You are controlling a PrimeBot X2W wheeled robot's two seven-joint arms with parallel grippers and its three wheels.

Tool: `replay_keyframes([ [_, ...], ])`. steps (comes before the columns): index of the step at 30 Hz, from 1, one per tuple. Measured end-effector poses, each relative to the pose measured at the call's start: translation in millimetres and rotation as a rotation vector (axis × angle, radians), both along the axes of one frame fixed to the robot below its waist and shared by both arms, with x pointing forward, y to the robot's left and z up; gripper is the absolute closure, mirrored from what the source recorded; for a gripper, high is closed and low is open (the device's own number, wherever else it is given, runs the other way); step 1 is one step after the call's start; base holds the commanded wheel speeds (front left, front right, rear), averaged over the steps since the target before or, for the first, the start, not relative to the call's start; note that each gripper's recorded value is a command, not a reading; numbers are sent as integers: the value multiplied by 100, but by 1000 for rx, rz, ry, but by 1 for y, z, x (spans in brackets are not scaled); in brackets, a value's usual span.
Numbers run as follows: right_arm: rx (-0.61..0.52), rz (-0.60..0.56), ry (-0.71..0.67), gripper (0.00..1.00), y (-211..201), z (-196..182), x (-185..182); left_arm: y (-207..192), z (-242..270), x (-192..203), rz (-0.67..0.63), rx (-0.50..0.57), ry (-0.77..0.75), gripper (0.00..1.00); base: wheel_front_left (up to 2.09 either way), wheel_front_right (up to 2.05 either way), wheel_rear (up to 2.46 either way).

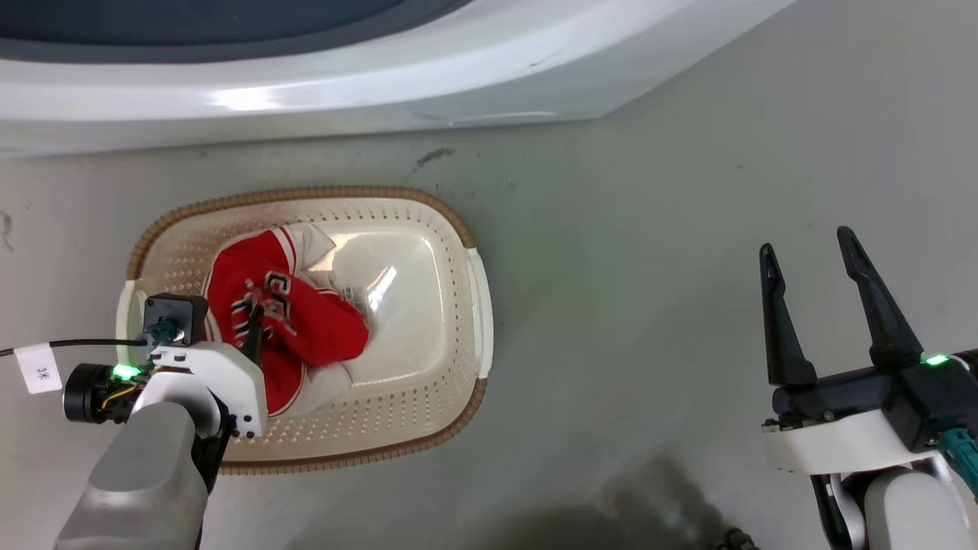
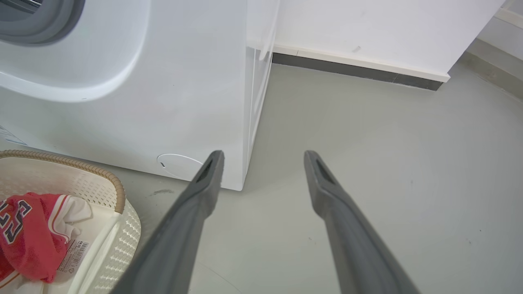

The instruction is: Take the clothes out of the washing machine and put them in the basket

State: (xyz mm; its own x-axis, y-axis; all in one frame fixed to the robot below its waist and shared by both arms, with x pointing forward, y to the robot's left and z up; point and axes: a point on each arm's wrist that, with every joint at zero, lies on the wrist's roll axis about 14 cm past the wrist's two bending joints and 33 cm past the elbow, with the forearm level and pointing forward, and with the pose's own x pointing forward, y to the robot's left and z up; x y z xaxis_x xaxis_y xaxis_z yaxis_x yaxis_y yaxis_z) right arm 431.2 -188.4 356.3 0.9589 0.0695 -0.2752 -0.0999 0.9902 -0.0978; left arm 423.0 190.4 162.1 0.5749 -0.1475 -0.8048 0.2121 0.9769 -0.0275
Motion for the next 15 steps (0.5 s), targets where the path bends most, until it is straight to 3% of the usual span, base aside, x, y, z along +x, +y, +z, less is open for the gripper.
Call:
replay_keyframes([
  [7,14,-2,-50,0,1,22,-1,-6,38,21,-5,-30,-117,0,0,0,0],
  [15,32,-2,-132,0,4,59,-7,-16,115,43,5,-95,-354,0,0,0,0],
])
